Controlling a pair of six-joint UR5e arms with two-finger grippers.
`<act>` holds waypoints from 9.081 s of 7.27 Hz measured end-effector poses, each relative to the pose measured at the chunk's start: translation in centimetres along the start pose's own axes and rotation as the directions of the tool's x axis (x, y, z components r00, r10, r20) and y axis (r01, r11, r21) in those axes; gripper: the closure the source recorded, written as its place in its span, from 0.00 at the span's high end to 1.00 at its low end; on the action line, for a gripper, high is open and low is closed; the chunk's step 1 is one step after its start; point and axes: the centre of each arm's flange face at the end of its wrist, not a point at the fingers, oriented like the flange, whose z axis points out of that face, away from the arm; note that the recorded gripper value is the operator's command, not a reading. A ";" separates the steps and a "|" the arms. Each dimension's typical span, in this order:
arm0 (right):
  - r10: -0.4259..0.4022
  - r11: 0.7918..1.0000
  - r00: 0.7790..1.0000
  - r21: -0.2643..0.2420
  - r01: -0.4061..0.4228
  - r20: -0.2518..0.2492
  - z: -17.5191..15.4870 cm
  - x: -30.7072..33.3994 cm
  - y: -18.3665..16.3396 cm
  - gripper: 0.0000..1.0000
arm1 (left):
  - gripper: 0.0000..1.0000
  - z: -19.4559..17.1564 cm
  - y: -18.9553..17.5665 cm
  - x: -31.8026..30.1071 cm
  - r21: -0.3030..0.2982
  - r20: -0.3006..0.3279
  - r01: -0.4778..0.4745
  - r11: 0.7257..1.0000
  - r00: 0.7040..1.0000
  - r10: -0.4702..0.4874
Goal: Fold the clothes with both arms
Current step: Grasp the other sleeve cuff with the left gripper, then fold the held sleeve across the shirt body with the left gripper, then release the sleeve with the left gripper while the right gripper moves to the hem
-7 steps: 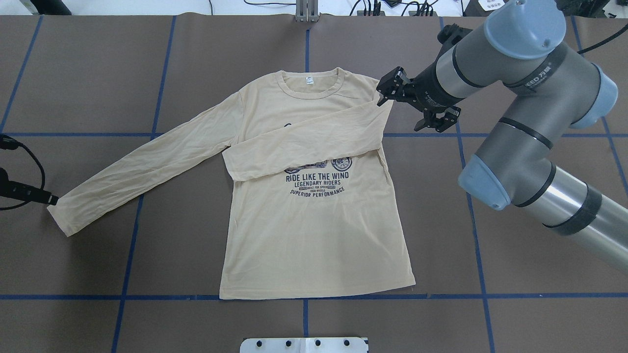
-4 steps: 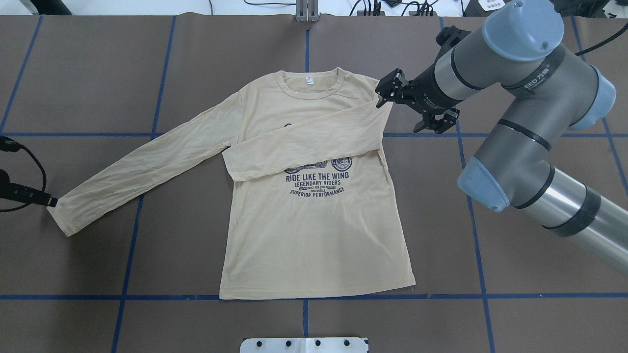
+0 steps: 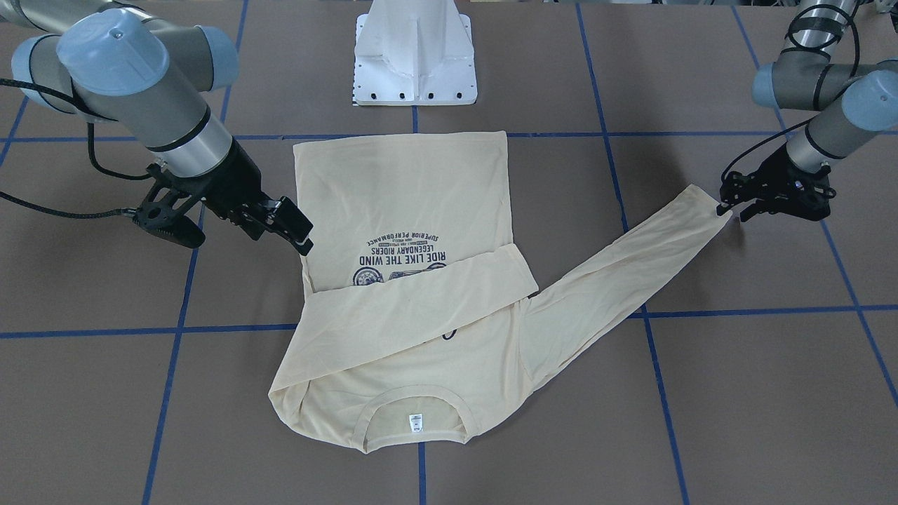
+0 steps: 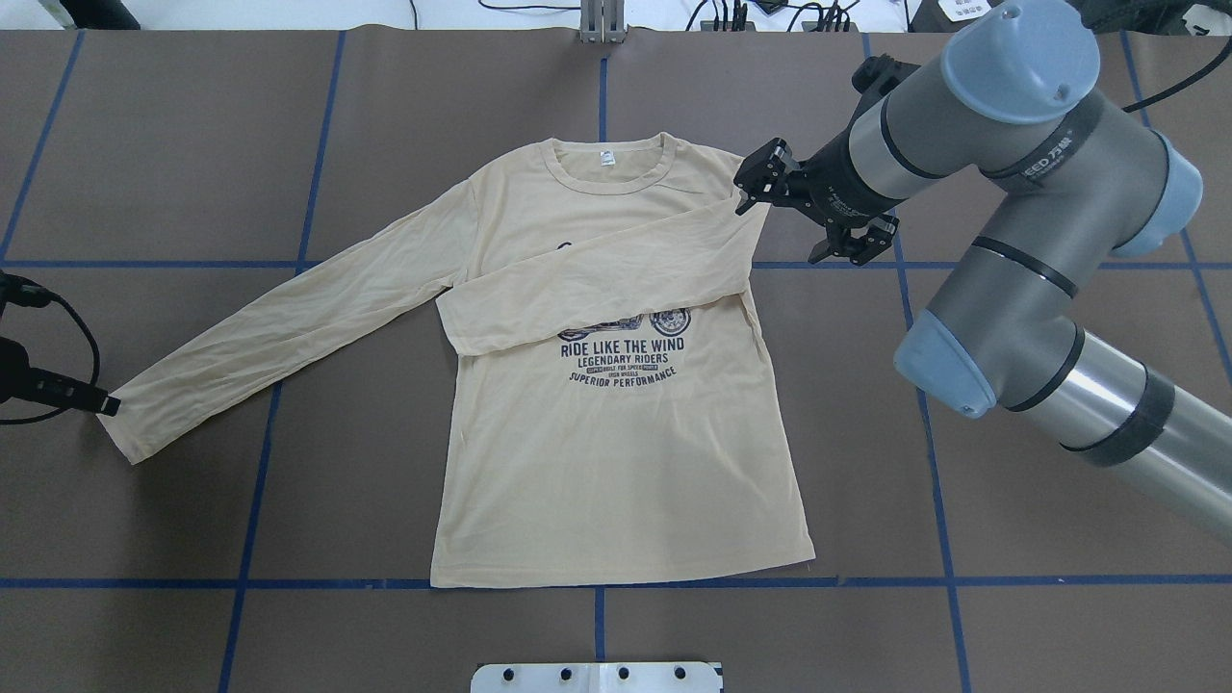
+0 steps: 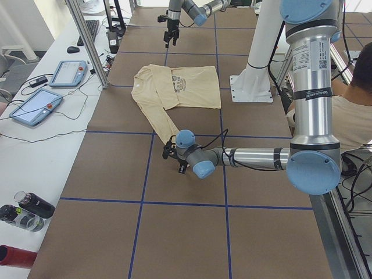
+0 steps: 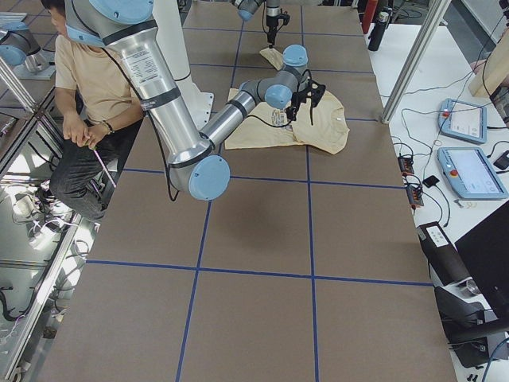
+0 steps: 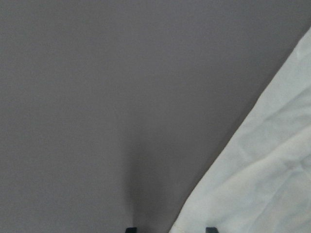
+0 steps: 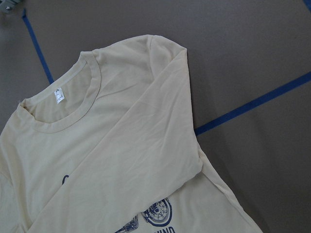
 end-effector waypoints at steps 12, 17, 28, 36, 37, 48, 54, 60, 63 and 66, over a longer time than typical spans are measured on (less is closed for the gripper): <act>0.018 0.999 0.999 0.029 -0.017 -0.047 -1.6 6.8 -2.8 0.99 | 0.00 -11.2 -12.9 18.7 0.118 -0.066 0.103 0.988 0.993 -0.096; -0.051 0.997 0.985 0.055 0.061 -0.167 -2.0 16.9 -8.0 0.99 | 0.00 -9.1 -22.8 47.4 0.091 -0.249 0.405 0.910 0.894 -0.373; -0.043 0.997 0.984 0.052 0.052 -0.173 -3.0 18.6 -9.2 0.99 | 0.98 1.0 -20.3 70.0 0.197 -0.407 0.403 0.893 0.863 -0.300; 0.105 0.994 0.987 0.016 -0.104 -0.122 1.8 12.5 7.5 0.95 | 0.96 -3.6 -16.0 49.1 0.142 -0.394 0.376 0.916 0.870 -0.296; 0.110 0.994 0.986 0.017 -0.108 -0.128 3.7 12.5 12.9 0.88 | 0.96 -3.8 -14.9 46.2 0.173 -0.366 0.318 0.932 0.900 -0.239; 0.186 0.980 0.961 0.111 -0.166 -0.207 11.0 18.0 25.3 0.81 | 0.98 -3.0 -14.1 43.2 0.194 -0.320 0.279 0.941 0.924 -0.208; 0.217 0.974 0.953 0.117 -0.195 -0.212 11.3 18.4 25.4 0.70 | 0.98 -2.8 -14.1 43.1 0.194 -0.318 0.279 0.941 0.925 -0.209; 0.220 0.974 0.952 0.109 -0.201 -0.211 11.2 18.3 26.1 0.00 | 0.98 -2.9 -14.2 43.0 0.197 -0.316 0.274 0.941 0.927 -0.204; 0.217 0.975 0.954 0.100 -0.200 -0.205 10.8 18.1 26.4 0.00 | 0.98 -2.7 -14.1 43.0 0.195 -0.314 0.276 0.941 0.927 -0.206; 0.215 0.976 0.959 0.077 -0.204 -0.185 9.2 17.5 26.7 0.00 | 0.98 -2.6 -14.0 43.1 0.190 -0.323 0.331 0.924 0.910 -0.260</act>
